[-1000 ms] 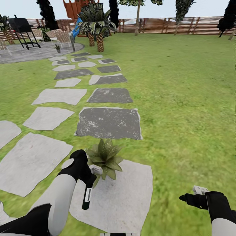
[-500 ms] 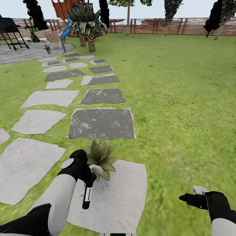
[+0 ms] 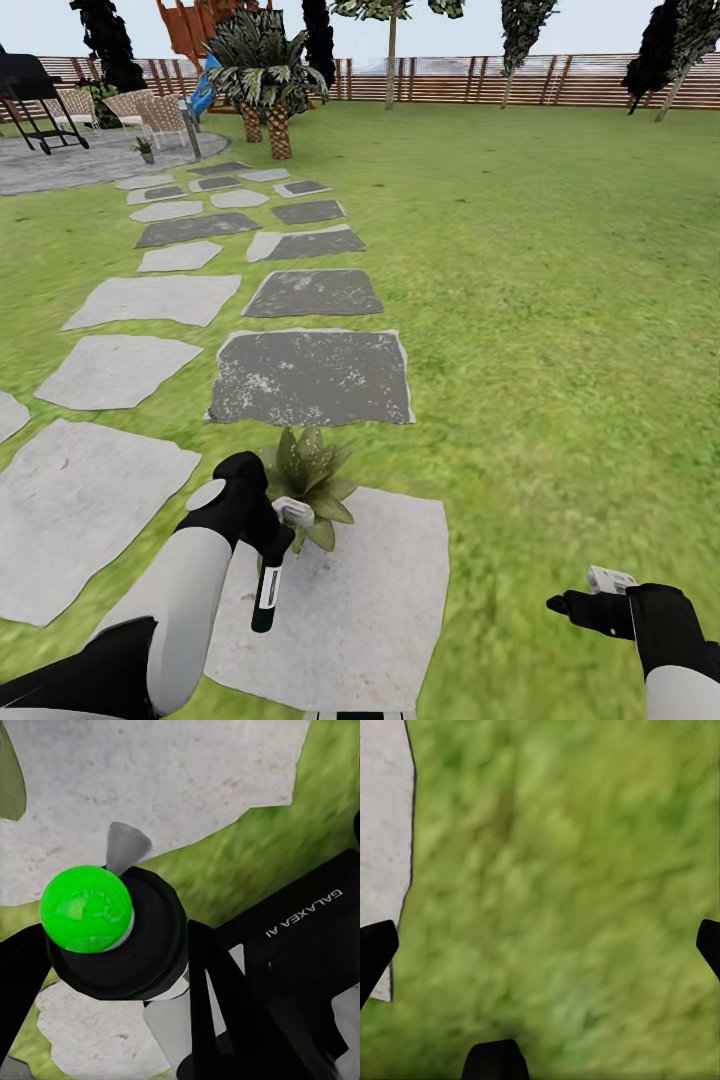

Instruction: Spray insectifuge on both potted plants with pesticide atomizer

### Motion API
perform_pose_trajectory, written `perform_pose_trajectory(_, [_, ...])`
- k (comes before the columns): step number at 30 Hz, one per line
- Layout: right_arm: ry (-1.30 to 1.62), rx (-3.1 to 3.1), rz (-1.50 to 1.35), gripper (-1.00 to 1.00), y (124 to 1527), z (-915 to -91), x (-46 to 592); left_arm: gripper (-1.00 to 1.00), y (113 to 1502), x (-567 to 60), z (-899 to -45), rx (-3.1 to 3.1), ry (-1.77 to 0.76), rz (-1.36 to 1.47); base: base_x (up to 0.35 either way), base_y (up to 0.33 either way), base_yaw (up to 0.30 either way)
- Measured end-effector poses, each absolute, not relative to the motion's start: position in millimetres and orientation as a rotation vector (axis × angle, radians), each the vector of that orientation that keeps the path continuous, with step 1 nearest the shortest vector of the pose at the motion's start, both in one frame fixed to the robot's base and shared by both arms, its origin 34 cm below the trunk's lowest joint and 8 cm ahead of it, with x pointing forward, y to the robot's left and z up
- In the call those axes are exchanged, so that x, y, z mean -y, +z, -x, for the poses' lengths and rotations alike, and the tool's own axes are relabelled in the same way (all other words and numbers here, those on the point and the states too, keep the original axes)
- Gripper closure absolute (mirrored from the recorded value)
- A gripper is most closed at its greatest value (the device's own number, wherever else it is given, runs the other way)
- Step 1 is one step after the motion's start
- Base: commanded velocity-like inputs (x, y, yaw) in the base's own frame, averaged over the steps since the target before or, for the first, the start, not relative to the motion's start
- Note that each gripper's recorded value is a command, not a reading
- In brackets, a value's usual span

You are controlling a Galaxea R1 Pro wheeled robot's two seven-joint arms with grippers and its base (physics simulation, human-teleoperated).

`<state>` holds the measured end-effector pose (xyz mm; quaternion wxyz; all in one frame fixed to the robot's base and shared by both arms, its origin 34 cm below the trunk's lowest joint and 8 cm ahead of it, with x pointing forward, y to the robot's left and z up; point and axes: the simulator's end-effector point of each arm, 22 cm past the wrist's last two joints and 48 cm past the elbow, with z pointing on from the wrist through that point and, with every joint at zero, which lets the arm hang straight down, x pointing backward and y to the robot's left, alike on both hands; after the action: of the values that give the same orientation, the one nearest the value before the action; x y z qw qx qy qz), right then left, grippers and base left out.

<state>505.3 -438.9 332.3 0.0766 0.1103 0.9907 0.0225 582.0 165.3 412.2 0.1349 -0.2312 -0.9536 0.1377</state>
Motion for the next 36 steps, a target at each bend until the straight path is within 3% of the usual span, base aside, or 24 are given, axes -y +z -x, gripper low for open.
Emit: perform_pose_trajectory(36, [0.068, -2.971, -0.333, -1.00, 331.2, -504.3, 439.0, 1.00, 409.6, -164.6, -578.8, 2.755, 0.406, 0.664, 0.028, -0.049, 0.096])
